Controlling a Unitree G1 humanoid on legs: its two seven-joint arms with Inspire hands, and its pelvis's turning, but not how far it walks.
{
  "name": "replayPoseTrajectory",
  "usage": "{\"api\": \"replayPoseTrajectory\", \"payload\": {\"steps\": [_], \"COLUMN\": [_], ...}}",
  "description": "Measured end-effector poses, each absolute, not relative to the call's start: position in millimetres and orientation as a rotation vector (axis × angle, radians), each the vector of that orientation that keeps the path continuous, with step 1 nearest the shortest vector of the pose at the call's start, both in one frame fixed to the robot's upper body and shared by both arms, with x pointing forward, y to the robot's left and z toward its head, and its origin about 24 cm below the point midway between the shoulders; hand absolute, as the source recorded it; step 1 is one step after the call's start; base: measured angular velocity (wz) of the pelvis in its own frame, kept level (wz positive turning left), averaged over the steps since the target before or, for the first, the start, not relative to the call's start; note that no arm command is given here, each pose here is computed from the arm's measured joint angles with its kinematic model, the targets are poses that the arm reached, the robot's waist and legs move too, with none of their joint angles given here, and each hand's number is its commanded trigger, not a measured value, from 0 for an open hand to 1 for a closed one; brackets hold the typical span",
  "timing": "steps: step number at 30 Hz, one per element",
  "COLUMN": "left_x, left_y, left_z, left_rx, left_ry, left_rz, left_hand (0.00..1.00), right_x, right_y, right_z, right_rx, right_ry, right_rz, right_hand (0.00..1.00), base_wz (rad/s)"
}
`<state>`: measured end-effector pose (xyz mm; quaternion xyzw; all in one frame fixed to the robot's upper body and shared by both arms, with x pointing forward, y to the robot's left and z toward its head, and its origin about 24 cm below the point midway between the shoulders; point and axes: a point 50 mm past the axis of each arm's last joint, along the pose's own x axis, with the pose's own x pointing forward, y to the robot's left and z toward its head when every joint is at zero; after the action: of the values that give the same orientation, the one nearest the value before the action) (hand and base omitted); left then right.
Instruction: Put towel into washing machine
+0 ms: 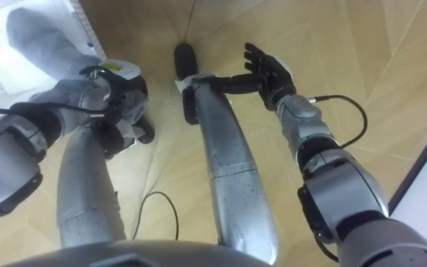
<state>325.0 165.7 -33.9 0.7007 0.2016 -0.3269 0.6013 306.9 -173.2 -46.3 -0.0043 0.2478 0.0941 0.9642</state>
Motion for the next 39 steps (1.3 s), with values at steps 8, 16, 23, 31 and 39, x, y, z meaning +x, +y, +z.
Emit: {"api": "replayPoseTrajectory", "payload": {"steps": [8, 16, 23, 31, 39], "left_x": [320.6, 315.0, 294.2, 282.9, 298.5], "left_y": [166.7, 159.4, 155.8, 161.9, 174.9], "left_z": [-39.3, -46.1, -66.6, -73.9, -52.7], "left_rx": [1.618, 1.602, 1.519, 1.241, 0.922], "left_ry": [0.503, 0.512, 0.544, 0.487, 0.379], "left_rz": [-0.769, -0.784, -0.804, -0.6, -0.239], "left_hand": [1.0, 1.0, 1.0, 1.0, 1.0], "right_x": [303.4, 294.2, 265.7, 243.2, 233.2], "right_y": [-174.8, -177.5, -184.4, -195.4, -203.4], "right_z": [-50.5, -60.3, -86.1, -101.2, -105.5], "right_rx": [-0.052, -0.062, -0.027, -0.059, -0.103], "right_ry": [0.527, 0.579, 0.69, 0.748, 0.749], "right_rz": [0.203, 0.193, 0.118, 0.05, 0.038], "right_hand": [0.0, 0.0, 0.0, 0.0, 0.0], "base_wz": [-0.01, -0.01, -0.03, -0.08, 0.05]}}
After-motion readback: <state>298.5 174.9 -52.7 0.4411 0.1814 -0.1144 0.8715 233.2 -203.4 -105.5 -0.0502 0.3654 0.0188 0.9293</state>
